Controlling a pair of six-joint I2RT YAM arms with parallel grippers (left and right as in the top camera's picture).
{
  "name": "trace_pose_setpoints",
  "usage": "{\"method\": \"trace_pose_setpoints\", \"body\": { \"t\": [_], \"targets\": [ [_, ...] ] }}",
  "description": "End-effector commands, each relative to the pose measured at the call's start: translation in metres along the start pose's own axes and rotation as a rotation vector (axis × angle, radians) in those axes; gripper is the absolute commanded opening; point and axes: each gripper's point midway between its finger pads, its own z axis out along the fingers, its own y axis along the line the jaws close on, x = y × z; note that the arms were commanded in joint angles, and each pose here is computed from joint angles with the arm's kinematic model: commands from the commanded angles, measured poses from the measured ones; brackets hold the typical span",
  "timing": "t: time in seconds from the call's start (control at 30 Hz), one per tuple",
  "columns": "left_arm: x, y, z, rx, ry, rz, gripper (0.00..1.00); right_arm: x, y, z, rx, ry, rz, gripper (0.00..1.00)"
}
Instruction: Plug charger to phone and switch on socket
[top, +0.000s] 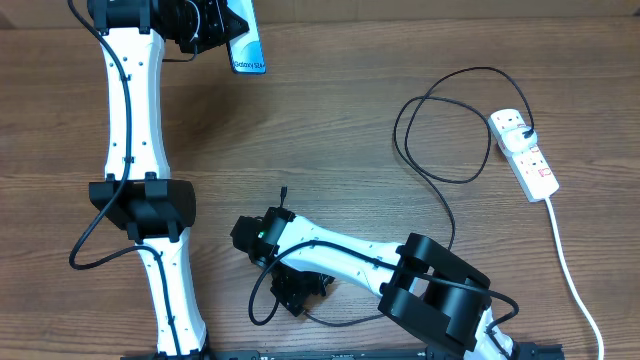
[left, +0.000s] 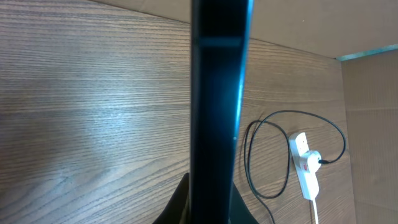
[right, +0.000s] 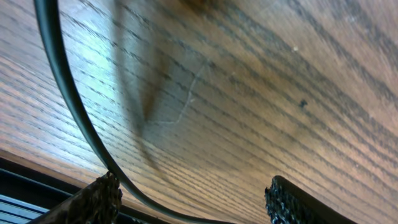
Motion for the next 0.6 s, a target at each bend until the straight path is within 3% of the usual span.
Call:
{"method": "trace_pose_setpoints", "body": {
  "t": [0.0,0.23,0.57],
  "targets": [
    [-0.007,-0.017,-0.019,0.021,-0.044,0.032,0.04,0.008,-0.010,0.012,0.043,0.031,-0.013,0.77],
    [-0.006,-0.017,-0.019,0.021,-0.043,0.031,0.04,0.020,-0.066,0.017,0.278,0.051,0.155,0.78],
    [-0.006,-0.017,-0.019,0.022,-0.041,0.031,0.04,0.033,-0.130,-0.001,0.251,0.139,0.450,0.76]
  ]
}}
